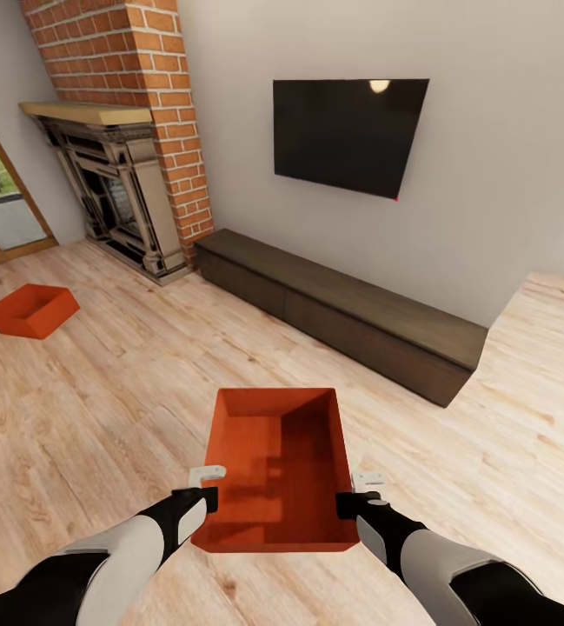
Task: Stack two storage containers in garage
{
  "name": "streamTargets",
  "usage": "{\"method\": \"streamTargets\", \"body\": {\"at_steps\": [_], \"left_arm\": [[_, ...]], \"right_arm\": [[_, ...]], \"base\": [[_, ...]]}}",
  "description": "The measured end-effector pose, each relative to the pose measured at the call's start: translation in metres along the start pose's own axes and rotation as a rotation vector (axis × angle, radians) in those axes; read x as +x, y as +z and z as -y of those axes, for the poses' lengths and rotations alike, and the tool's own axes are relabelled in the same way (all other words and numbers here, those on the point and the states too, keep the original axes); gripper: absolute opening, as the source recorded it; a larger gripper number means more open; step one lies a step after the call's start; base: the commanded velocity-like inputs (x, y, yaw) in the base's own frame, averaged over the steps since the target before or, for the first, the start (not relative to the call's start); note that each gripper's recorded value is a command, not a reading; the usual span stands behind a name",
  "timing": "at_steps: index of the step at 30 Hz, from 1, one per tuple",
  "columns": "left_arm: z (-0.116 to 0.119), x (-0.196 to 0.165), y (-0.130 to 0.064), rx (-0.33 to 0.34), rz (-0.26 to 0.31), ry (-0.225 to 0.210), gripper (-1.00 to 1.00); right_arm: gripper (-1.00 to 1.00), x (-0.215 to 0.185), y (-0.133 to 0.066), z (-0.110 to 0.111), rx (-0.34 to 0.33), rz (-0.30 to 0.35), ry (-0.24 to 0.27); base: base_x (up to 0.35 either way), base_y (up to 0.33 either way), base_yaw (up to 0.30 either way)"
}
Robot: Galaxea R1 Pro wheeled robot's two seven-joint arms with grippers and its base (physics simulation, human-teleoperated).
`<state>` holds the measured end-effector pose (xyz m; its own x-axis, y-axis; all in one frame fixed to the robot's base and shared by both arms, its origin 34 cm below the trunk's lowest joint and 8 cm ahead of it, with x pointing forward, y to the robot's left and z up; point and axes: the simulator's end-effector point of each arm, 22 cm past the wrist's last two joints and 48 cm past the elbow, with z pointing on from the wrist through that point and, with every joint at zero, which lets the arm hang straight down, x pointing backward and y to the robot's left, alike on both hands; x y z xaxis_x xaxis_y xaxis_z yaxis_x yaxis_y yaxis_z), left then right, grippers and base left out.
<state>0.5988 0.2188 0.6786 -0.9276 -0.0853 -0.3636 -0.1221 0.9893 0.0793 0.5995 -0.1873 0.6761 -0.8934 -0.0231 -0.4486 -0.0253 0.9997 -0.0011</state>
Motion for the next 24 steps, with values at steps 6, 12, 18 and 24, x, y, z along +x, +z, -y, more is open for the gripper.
{"method": "streamTargets", "body": {"at_steps": [6,12,18,24], "left_arm": [[0.000,-0.004,-0.003,0.001,0.009,-0.001,-1.00],[0.000,-0.009,-0.006,0.001,0.018,-0.002,-1.00],[0.000,-0.013,-0.010,0.002,0.027,-0.003,-1.00],[0.000,-0.017,-0.013,0.003,0.036,-0.004,-1.00]], "right_arm": [[-1.00,-0.005,-0.003,0.000,0.000,0.009,0.000],[-1.00,-0.009,-0.005,0.000,0.000,0.018,0.000],[-1.00,-0.014,-0.008,0.000,0.001,0.027,0.000],[-1.00,-0.019,-0.011,0.000,0.001,0.037,0.000]], "base": [[0.000,0.000,0.000],[0.000,0.000,0.000],[0.000,0.000,0.000],[0.000,0.000,0.000]]}}
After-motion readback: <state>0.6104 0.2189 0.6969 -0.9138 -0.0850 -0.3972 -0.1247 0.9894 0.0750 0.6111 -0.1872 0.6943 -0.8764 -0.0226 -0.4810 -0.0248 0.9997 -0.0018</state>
